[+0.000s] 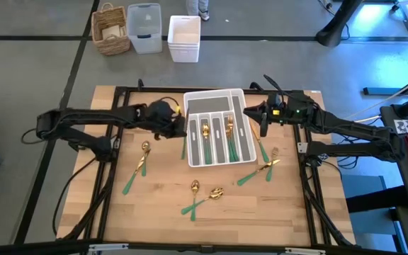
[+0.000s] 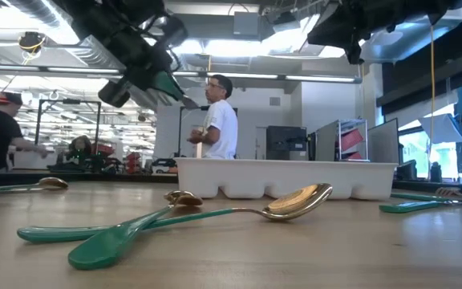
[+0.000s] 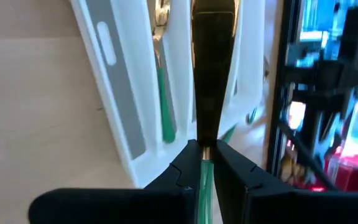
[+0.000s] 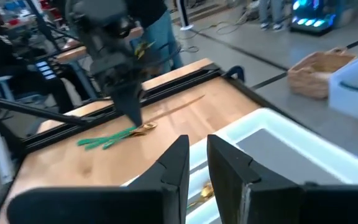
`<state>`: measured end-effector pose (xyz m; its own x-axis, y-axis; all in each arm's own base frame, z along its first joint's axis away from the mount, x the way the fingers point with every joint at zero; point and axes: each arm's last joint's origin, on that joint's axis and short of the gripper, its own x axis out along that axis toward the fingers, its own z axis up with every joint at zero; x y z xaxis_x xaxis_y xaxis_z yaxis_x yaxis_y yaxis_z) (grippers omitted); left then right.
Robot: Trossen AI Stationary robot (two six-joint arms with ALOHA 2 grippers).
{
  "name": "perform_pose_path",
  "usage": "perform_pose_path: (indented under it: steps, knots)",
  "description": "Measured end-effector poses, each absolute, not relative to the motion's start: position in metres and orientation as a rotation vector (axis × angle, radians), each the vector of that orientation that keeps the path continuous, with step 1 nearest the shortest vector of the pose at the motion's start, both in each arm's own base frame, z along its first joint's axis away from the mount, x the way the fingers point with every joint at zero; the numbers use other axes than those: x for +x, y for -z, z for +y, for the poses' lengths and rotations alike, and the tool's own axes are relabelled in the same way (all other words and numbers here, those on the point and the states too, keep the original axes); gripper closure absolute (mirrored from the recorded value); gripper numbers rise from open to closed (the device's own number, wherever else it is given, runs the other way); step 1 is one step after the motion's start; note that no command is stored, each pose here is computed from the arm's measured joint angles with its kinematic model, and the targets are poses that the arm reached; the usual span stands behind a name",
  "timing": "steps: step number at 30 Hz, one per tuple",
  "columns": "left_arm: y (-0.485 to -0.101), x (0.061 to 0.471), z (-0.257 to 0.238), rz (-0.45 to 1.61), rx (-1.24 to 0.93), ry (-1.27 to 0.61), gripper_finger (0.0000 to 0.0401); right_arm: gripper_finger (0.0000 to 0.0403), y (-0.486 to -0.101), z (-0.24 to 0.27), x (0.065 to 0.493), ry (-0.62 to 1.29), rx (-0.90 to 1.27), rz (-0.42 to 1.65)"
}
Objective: Sort silverware
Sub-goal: Put the top left knife into the silverware organizer
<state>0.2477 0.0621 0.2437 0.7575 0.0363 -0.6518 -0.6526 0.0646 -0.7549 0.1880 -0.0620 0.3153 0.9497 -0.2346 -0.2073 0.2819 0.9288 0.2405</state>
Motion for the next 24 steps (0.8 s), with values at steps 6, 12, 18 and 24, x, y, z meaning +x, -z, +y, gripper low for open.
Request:
perform_pose_path:
  steps: [6,12,18,24]
  knots:
    - [-0.228,0.271,0.045,0.486,-1.495,-0.63,0.0383,0.0343,-0.322,-0.069,0.175,0.325,0.246,0.141]
    - [-0.208,0.294,0.038,0.457,-1.544,-0.632,0.0377,0.0343,-0.325,-0.076,0.158,0.379,0.278,0.133]
    - [-0.181,0.303,0.036,0.531,-1.555,-0.708,0.0381,0.0343,-0.324,-0.08,0.152,0.382,0.292,0.151]
    - [-0.168,0.305,0.042,0.537,-1.572,-0.778,0.0375,0.0343,-0.321,-0.079,0.152,0.377,0.302,0.181]
